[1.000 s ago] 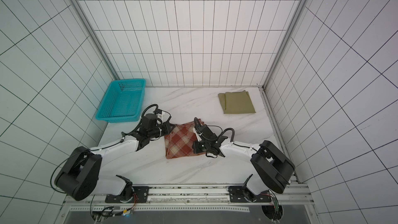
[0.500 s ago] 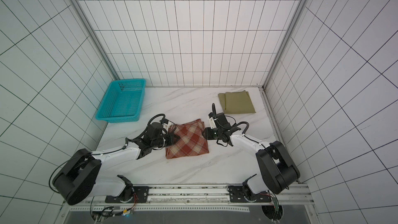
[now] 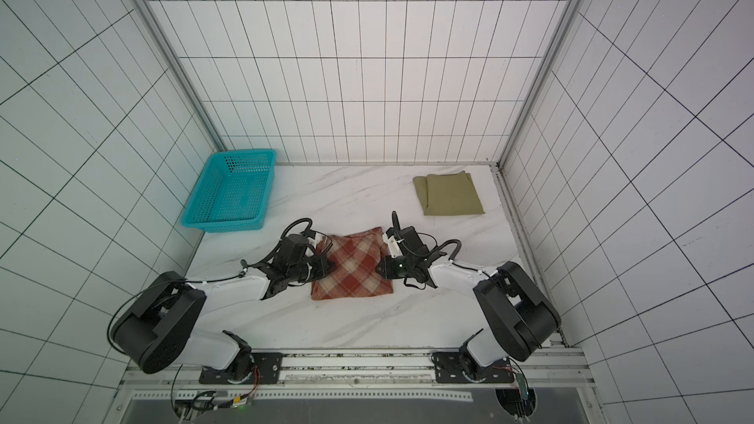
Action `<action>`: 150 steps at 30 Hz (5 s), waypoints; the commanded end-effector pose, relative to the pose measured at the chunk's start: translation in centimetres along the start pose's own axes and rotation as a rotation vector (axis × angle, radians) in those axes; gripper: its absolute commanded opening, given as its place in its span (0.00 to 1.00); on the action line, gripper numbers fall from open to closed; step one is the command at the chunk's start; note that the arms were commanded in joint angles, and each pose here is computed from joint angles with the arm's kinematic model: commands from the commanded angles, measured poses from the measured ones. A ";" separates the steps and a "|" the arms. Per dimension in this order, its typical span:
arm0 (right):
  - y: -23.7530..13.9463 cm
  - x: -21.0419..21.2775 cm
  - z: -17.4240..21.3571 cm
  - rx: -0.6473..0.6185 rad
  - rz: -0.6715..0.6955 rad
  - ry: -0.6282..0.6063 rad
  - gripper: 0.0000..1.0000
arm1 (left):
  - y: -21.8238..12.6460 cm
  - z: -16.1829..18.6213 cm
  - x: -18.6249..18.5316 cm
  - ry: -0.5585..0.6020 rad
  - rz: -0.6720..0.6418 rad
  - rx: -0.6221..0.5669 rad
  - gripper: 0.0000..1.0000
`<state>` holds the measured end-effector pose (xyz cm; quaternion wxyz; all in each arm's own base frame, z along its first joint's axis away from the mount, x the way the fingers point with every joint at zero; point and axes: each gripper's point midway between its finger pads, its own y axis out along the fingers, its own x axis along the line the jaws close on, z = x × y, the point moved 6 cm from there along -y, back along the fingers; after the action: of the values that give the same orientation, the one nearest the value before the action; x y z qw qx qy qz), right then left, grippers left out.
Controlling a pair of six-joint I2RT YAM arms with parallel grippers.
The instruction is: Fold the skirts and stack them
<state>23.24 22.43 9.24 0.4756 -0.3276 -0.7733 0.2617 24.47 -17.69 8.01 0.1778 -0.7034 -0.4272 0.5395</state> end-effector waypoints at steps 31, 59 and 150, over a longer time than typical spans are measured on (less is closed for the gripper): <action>-0.3 -4.0 1.4 -0.019 -0.025 0.092 0.63 | 5.1 2.4 -7.0 0.150 0.104 0.107 0.03; 0.9 -4.1 3.1 -0.007 -0.144 0.137 0.65 | 6.6 2.2 -7.5 0.132 0.116 0.121 0.02; -14.4 -14.6 -26.6 -0.076 0.086 -0.155 0.00 | -3.6 -7.0 -5.0 0.036 0.105 -0.114 0.00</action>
<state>47.79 5.70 18.99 0.4160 -0.3712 -0.7751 0.2972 28.10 -17.78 15.08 0.1326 -0.7388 -0.4146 0.5145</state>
